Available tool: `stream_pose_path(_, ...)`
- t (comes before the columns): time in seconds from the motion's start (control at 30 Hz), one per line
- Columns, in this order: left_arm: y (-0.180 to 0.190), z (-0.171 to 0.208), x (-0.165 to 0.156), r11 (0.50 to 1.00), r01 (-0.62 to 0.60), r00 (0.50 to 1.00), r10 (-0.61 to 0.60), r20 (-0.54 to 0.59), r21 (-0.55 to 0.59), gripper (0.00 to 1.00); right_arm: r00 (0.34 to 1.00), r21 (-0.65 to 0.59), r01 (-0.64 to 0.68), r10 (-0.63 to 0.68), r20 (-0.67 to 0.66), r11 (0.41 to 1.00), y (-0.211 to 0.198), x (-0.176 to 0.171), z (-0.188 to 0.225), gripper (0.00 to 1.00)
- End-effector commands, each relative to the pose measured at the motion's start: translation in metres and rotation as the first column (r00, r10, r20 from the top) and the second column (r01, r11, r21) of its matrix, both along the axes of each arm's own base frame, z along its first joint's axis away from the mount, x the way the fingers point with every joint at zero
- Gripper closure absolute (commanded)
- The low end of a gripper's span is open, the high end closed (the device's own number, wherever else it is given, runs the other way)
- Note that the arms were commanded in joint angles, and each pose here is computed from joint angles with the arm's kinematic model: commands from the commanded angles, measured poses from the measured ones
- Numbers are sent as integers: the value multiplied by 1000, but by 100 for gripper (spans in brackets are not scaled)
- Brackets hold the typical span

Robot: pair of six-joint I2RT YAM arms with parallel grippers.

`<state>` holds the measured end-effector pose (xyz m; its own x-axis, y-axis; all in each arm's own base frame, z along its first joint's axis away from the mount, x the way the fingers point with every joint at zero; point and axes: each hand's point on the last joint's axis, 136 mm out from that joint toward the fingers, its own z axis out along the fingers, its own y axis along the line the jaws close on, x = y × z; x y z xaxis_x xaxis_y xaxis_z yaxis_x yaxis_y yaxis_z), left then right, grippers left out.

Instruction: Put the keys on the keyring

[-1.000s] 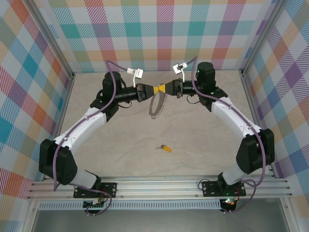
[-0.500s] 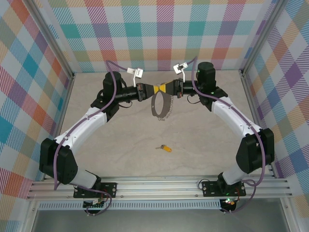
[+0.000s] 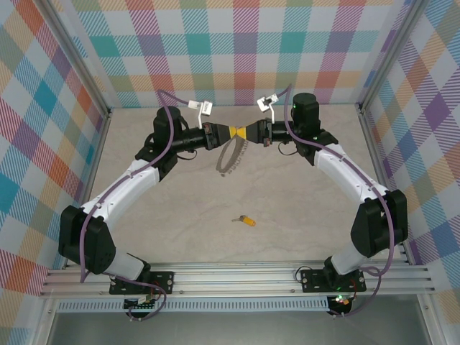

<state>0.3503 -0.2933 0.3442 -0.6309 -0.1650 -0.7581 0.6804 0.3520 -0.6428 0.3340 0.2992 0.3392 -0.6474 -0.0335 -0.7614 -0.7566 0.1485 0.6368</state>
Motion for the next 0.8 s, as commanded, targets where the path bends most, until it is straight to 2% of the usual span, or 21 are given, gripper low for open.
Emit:
stream_pose_path(0.0,-5,14,-6,999,33,998,-32,47,-19,76,999,21,-40,39,27,999,3,-5,8,100)
stream_pose_path(0.3,-12,10,-11,997,73,997,-72,38,-16,84,999,25,-40,39,29,999,4,-5,11,100)
stream_pose_path(0.53,-13,11,-11,997,72,997,-71,41,-15,99,999,22,-40,40,19,999,4,-5,8,100)
stream_pose_path(0.67,-15,8,-11,997,70,997,-70,39,-10,100,999,16,-30,30,13,999,3,-5,8,100)
stream_pose_path(0.7,-14,7,-10,998,66,997,-66,40,-6,100,1000,14,-23,23,14,1000,1,-5,8,97)
stream_pose_path(0.77,-13,4,-9,999,53,998,-53,42,5,100,1000,11,7,-7,11,1000,-4,-3,10,78)
